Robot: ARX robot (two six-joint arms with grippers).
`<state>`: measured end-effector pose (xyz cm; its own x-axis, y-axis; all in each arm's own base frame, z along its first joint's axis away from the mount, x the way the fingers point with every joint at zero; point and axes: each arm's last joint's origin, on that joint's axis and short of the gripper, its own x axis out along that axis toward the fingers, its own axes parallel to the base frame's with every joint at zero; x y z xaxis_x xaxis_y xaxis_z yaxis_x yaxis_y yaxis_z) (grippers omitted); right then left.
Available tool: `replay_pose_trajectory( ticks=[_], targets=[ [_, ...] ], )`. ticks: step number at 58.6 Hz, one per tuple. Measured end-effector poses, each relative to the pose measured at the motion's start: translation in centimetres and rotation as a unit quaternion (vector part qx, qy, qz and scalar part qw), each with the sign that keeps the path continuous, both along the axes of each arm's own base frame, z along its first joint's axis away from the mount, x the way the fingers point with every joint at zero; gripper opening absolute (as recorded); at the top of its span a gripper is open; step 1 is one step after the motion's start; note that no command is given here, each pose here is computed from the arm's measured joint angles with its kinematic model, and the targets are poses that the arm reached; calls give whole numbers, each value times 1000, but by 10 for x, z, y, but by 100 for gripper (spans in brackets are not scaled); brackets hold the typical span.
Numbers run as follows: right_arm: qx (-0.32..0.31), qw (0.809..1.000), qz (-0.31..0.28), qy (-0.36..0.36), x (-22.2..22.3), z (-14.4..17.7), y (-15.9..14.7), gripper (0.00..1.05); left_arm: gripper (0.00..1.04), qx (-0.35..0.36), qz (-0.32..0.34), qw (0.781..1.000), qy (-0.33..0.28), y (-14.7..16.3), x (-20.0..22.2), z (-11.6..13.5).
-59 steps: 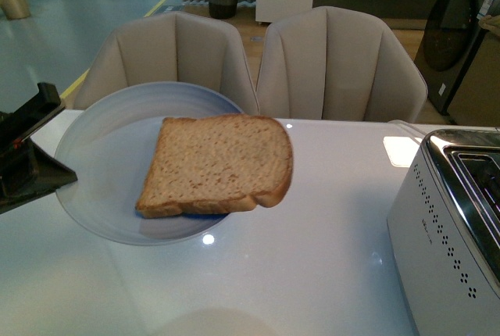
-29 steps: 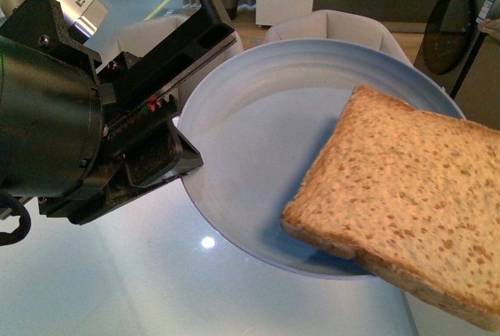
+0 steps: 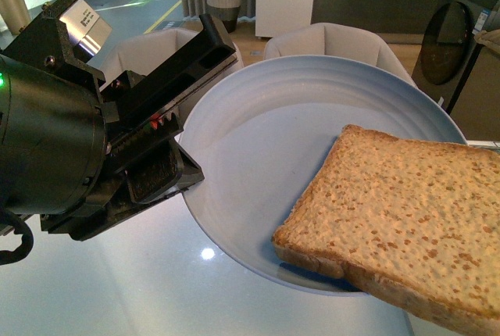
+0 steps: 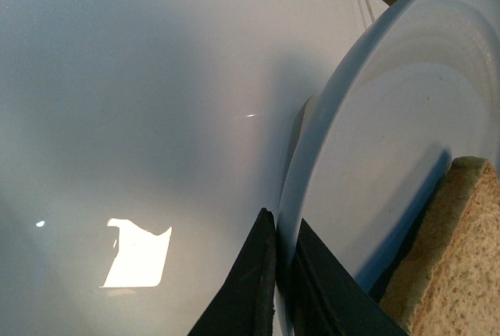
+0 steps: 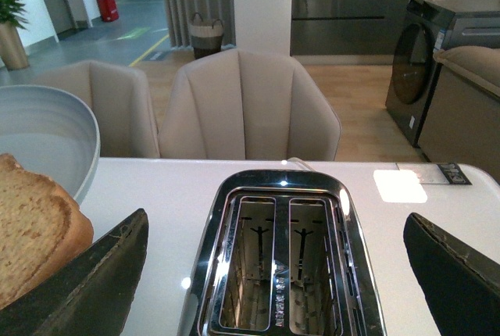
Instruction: Left arm holds plate, right arm toasts bread
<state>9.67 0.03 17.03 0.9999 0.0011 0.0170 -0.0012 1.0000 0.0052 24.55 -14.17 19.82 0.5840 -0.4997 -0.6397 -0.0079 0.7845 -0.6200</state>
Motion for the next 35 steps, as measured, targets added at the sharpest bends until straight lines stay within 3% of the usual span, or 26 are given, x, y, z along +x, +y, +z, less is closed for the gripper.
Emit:
replay_pose_trajectory(
  ticks=[4,8,10,14,23,35],
  targets=[
    [0,1000,0,0,0,0,0,96,3,0,0,1000,0,0,0,0],
    [25,992,-75,101,1,-1,1,96,3,0,0,1000,0,0,0,0],
    [25,979,-119,166,1,-1,2,96,3,0,1,1000,0,0,0,0],
    [23,967,-147,207,2,0,6,96,3,0,1,1000,-1,0,0,0],
    [79,970,-149,176,4,27,18,96,3,0,0,1000,0,0,0,0],
    [171,970,-101,141,10,51,46,96,3,0,0,1000,0,0,0,0]
  ],
)
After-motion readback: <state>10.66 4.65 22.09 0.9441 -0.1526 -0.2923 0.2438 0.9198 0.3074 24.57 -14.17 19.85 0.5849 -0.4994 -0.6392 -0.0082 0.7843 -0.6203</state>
